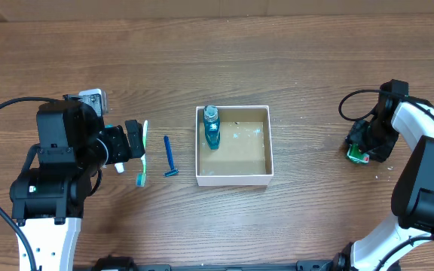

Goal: Pack container
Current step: 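Move the right gripper to the green Dettol soap and grasp it, then lower the soap into the box beside the bottle and release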

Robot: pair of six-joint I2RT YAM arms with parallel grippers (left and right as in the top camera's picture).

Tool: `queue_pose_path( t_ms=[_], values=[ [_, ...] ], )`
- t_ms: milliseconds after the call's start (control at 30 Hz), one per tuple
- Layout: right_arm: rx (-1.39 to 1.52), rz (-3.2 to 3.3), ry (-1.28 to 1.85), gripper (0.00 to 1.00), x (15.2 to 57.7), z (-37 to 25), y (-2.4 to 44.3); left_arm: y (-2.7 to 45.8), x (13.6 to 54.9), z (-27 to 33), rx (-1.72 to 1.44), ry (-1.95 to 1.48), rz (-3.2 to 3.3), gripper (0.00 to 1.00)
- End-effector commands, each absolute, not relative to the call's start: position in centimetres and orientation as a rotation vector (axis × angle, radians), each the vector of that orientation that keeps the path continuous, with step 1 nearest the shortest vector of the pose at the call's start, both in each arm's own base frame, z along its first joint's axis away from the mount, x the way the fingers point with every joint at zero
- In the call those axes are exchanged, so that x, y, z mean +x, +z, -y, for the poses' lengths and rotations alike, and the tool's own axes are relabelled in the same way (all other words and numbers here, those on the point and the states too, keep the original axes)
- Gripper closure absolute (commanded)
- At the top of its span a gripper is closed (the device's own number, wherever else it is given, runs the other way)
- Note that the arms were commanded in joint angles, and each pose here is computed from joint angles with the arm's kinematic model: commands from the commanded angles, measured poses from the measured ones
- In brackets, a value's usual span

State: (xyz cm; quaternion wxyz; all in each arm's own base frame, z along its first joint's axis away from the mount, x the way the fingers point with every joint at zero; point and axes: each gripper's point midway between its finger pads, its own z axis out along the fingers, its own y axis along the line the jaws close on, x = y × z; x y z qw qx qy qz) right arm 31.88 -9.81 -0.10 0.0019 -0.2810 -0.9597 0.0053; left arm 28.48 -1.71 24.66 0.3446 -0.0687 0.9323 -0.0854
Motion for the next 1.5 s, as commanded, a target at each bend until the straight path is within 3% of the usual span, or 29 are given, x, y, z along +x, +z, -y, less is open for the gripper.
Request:
queue_pose_path(
  t_ms=[0, 100, 267, 367, 500, 667, 833, 967, 1200, 1333, 1467],
  values=[
    [-0.880, 3.000, -0.025, 0.42, 32.0, 9.3, -0.7, 25.5, 28.7, 1.9, -0.138, -0.218, -2.402, 0.00],
    [-0.874, 3.004, -0.041, 0.52, 32.5, 9.1, 0.0, 25.5, 28.7, 1.9, -0.138, -0.218, -2.402, 0.00],
    [-0.822, 3.054, -0.090, 0.53, 34.0, 7.6, 4.0, 25.5, 28.7, 1.9, -0.138, -0.217, -2.402, 0.00],
    [-0.751, 3.183, -0.108, 0.53, 35.3, 5.7, 9.2, 25.5, 28.7, 1.9, -0.140, -0.214, -2.402, 0.00],
    [-0.478, 3.548, -0.221, 0.53, 35.5, -0.9, 20.0, 25.5, 28.7, 1.9, -0.140, -0.215, -2.402, 0.00],
    [0.025, 3.726, -0.461, 0.54, 32.6, -10.4, 25.9, 25.5, 28.7, 1.9, -0.140, -0.215, -2.402, 0.00],
    [0.287, 3.626, -0.540, 0.53, 31.2, -18.1, 23.6, 25.5, 28.7, 1.9, -0.140, -0.215, -2.402, 0.00],
    [0.350, 3.489, -0.444, 0.53, 31.7, -21.5, 17.9, 25.5, 28.7, 1.9, -0.140, -0.215, -2.402, 0.00],
    [0.302, 3.366, -0.308, 0.53, 33.6, -23.2, 9.6, 25.5, 28.7, 1.9, -0.139, -0.215, -2.402, 0.00],
    [0.300, 3.354, -0.294, 0.52, 34.1, -23.5, 8.0, 25.5, 28.7, 1.9, -0.139, -0.215, -2.402, 0.00],
    [0.302, 3.366, -0.308, 0.26, 34.4, -23.7, 8.1, 25.5, 28.7, 1.9, -0.140, -0.215, -2.402, 0.00]
  ],
)
